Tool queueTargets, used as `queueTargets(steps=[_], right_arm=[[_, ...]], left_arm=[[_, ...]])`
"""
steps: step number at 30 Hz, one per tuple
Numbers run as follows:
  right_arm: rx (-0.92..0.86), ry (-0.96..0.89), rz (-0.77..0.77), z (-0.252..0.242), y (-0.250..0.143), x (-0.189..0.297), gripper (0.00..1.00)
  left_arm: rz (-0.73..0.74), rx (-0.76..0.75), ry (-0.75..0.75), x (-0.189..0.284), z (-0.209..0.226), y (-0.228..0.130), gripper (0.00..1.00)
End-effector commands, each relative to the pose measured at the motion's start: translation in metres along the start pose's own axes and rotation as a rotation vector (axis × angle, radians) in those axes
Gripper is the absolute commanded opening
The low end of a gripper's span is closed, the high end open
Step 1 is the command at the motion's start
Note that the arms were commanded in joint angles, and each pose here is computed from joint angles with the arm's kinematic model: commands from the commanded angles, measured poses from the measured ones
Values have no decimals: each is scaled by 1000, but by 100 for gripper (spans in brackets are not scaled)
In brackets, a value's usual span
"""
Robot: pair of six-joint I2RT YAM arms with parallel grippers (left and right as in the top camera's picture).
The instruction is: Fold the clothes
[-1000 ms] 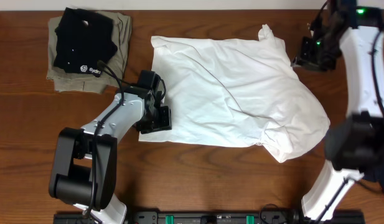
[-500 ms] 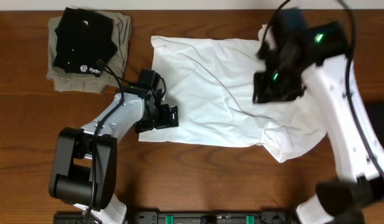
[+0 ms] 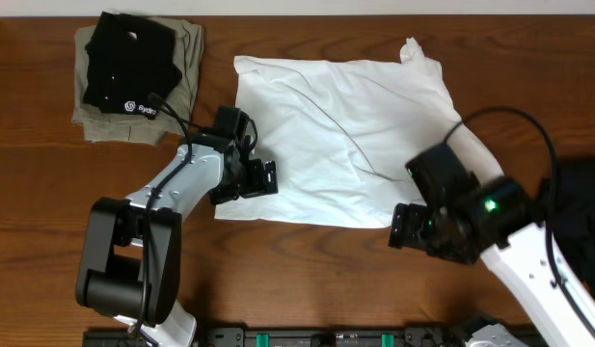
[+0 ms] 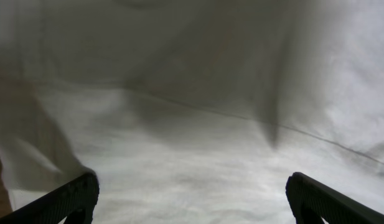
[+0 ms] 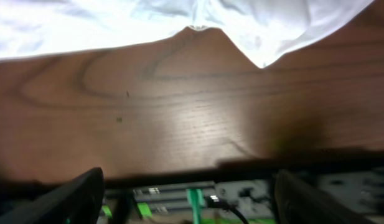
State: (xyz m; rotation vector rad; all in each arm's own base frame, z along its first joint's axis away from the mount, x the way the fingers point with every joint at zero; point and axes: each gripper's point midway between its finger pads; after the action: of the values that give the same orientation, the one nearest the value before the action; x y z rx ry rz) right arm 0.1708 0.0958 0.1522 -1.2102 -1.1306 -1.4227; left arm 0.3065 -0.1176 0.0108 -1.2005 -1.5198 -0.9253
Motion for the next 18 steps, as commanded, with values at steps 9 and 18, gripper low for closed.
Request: queueTargets(steps=[9,18], right_arm=[[-280,-55,6,-36,-13,-75,75],[-282,-32,-36,-54,6,-86,42]], left_arm=[[18,28,15,-4,4,-3,98],[18,28,16,-4,4,-4,98]])
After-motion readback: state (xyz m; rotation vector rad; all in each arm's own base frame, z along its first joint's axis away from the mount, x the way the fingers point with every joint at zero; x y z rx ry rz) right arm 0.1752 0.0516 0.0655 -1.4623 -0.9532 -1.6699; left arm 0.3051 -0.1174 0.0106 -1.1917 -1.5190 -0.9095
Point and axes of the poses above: each gripper's point midway between its finger pads, its own x axis back along the fingers, its own z axis along the line the jaws close on, y = z × x, and after that the axes turned 7 degrees about x, right-handed
